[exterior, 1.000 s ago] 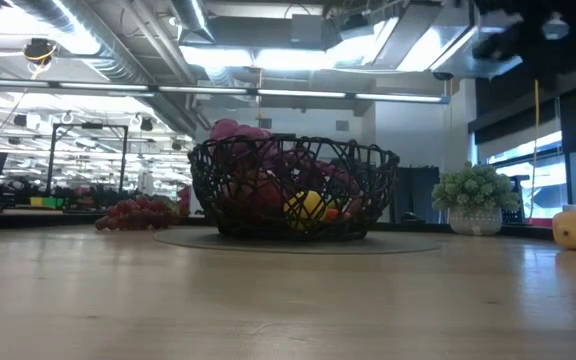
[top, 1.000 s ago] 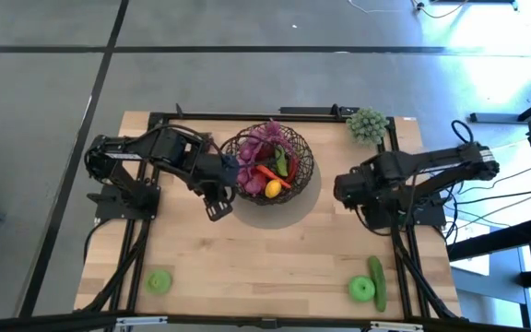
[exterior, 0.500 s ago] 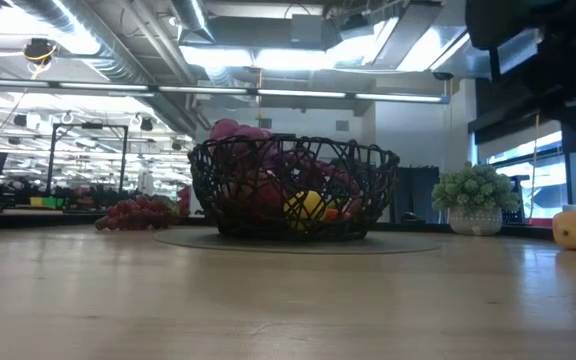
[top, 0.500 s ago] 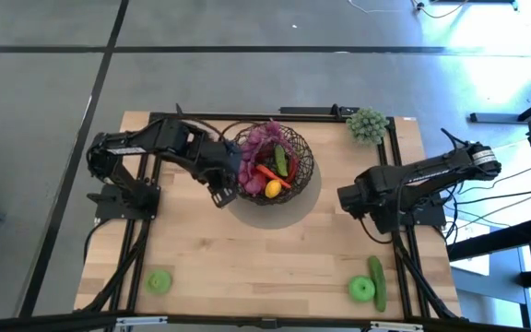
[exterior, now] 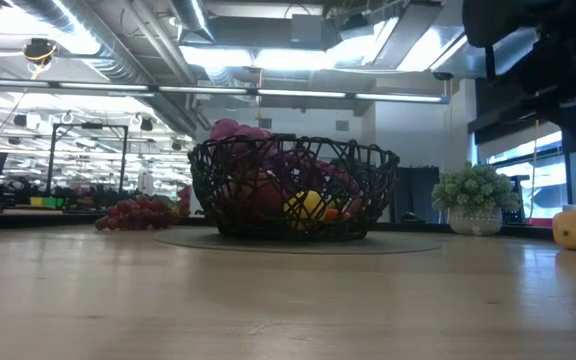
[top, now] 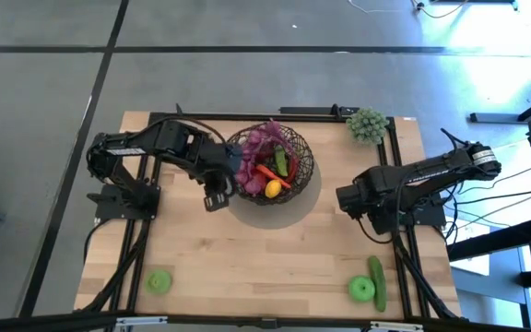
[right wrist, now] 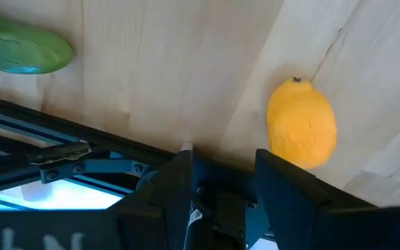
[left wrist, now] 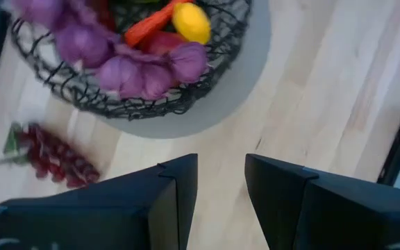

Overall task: Build produce basket
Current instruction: Put the lemon into the wire basket

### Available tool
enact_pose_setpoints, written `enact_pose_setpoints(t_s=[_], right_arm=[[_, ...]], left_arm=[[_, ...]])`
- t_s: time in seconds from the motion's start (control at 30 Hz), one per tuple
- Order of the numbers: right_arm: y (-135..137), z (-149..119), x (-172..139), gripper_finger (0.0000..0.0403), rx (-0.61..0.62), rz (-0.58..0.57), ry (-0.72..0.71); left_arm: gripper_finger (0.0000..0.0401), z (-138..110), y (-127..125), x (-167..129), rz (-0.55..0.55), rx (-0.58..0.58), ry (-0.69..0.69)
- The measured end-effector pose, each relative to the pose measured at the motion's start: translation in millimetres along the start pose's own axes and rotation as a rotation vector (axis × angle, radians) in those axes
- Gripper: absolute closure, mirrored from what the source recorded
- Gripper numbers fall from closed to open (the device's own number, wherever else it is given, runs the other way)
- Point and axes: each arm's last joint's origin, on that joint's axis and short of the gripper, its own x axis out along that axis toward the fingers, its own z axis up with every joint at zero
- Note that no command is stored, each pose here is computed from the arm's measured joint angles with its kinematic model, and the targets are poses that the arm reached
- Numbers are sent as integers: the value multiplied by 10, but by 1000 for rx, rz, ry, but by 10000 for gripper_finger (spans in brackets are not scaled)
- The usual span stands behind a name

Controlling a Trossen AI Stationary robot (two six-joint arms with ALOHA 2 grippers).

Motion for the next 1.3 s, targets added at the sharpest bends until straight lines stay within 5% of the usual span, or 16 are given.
enact_pose_setpoints(t_s=[0.37, 1.3], right_arm=[[-5, 49, -1, 248, -4, -1, -51], [-12, 95, -8, 248, 391, 5, -100]], left_arm=[[291, -26, -143, -23, -2, 194, -48], [291, 89, -225, -43, -58, 174, -182]])
